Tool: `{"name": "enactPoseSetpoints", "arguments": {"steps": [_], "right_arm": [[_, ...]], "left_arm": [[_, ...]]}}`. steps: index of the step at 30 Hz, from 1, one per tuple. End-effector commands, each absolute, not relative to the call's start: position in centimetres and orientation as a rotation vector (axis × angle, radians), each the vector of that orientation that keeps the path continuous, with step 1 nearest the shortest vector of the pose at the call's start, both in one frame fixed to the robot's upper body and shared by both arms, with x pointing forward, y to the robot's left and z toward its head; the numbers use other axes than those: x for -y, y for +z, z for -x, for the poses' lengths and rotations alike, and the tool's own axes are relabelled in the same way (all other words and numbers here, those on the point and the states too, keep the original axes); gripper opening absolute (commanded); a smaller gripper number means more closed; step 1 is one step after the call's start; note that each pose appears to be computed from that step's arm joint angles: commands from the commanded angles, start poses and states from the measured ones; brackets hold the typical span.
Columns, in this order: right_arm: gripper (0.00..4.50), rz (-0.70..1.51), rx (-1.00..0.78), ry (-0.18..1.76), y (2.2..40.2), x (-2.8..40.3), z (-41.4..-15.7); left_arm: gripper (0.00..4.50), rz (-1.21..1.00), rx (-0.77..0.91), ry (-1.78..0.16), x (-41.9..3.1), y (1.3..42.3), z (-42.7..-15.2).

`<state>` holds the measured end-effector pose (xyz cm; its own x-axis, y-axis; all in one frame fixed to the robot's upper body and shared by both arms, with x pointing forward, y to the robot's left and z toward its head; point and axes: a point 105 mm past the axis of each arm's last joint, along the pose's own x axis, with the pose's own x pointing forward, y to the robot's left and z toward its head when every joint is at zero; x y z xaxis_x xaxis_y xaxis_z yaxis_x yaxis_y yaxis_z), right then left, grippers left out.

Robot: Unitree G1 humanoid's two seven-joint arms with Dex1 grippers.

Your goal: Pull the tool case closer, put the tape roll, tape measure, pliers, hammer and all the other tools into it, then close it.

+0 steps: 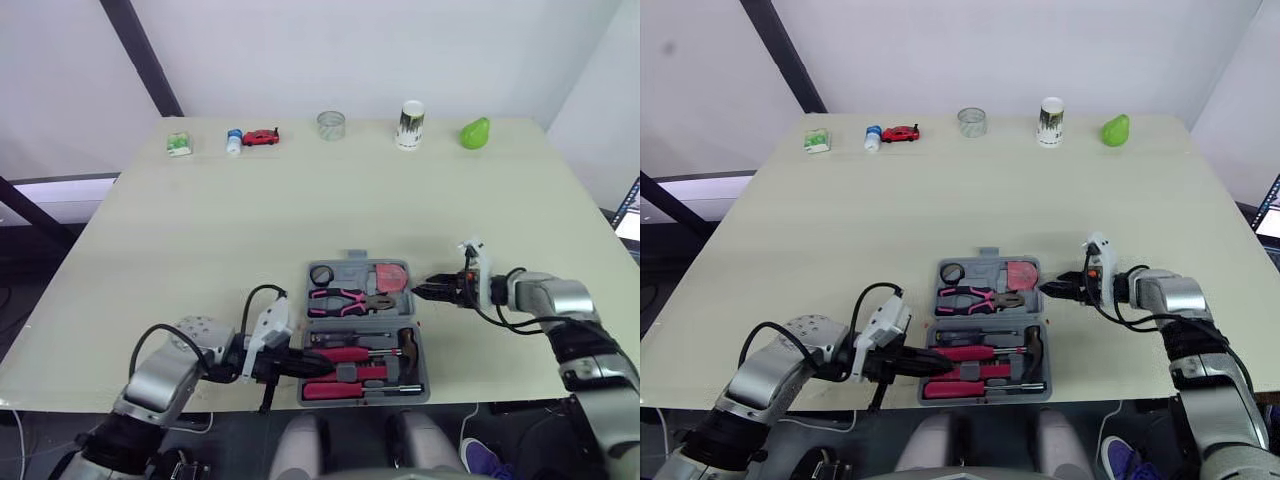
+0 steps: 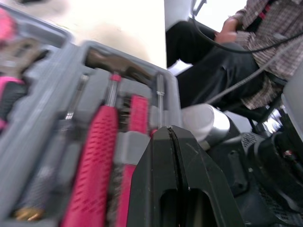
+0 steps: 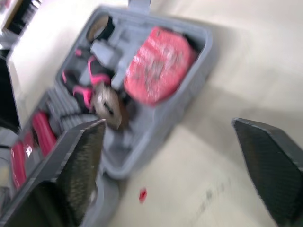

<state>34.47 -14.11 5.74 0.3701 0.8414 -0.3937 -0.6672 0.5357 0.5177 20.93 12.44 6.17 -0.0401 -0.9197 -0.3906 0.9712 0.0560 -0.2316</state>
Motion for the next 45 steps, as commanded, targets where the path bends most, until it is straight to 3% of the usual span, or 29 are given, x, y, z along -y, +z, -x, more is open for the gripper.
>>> {"name": "enactPoseSetpoints", "arguments": {"steps": [1,7,15,19,30,39,45], "right_arm": [[4.47,-0.321,-0.704,1.006,5.7,13.5,-34.9],[4.47,-0.366,-0.739,1.065,5.3,11.2,-35.3],[4.47,-0.464,-0.744,1.132,5.8,9.7,-35.1],[4.47,-0.593,-0.663,1.184,7.3,8.9,-35.3],[4.47,-0.647,-0.533,1.385,10.7,8.7,-34.0],[4.47,-0.703,-0.478,1.601,14.3,8.9,-30.7],[4.47,-0.703,-0.524,1.696,15.2,9.0,-27.3]], "left_arm": [[0.00,-0.199,-0.554,-1.531,-12.4,5.2,-20.4],[0.00,-0.302,-0.639,-1.470,-13.1,2.6,-20.7],[0.00,-0.261,-0.689,-1.442,-13.5,1.3,-20.2],[0.00,-0.249,-0.693,-1.431,-13.8,1.2,-19.9],[0.00,-0.159,-0.684,-1.391,-13.6,1.8,-19.7],[0.00,-0.014,-0.568,-1.275,-13.4,4.7,-20.8],[0.00,0.068,-0.599,-1.230,-15.3,6.4,-17.9]]}}
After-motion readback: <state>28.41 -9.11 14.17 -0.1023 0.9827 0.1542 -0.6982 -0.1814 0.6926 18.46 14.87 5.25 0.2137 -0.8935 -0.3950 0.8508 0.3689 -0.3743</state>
